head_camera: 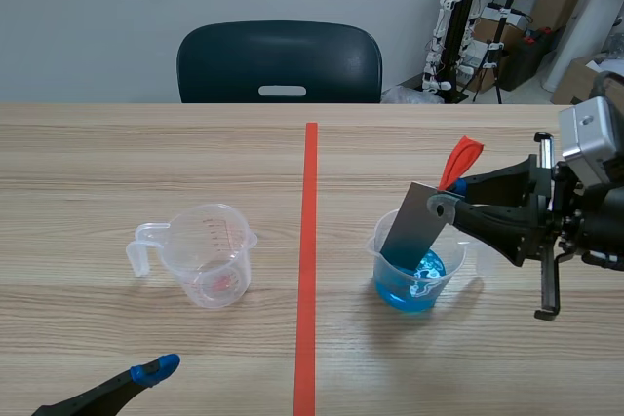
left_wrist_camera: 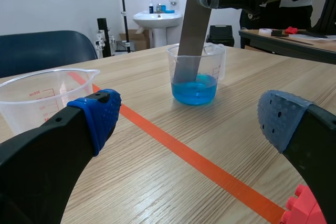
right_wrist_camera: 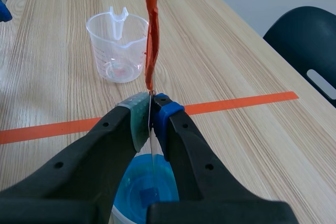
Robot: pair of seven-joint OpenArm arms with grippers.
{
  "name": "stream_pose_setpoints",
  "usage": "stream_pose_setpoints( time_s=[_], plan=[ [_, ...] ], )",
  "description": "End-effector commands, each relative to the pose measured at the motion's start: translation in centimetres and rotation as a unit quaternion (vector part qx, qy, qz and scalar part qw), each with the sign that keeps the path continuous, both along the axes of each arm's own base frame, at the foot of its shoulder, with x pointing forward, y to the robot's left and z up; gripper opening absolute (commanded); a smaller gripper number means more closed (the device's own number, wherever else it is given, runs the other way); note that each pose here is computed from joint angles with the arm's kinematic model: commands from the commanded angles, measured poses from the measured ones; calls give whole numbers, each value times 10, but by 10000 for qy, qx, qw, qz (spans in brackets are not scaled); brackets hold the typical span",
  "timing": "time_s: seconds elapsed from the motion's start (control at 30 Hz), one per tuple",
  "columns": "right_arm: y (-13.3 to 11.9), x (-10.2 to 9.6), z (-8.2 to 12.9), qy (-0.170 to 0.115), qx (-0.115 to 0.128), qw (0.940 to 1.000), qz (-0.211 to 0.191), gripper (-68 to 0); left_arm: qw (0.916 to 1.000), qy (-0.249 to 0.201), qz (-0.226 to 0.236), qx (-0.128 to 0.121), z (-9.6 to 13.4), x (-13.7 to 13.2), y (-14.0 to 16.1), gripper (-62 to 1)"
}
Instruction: Do the redox reaction experiment. hold the plate still in the solution
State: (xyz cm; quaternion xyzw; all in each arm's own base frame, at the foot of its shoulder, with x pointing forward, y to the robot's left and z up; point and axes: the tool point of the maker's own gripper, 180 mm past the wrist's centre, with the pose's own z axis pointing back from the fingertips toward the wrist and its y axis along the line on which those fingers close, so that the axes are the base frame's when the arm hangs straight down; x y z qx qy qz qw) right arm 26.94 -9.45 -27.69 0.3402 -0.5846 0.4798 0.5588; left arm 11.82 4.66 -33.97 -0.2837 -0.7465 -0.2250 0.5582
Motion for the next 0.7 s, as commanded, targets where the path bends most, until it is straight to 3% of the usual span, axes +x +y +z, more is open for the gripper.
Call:
stream_pose_setpoints(
  time_s=[0.0,0.67],
  plan=[
    [0,5,8,-84,95,9999,-19,-669,9997,-203,1,-153,10,-2,3,-56],
    [-1,1,-1,112,-13,9999,-61,-669,9997,-203,1,-153,10,-2,3,-56]
  ],
)
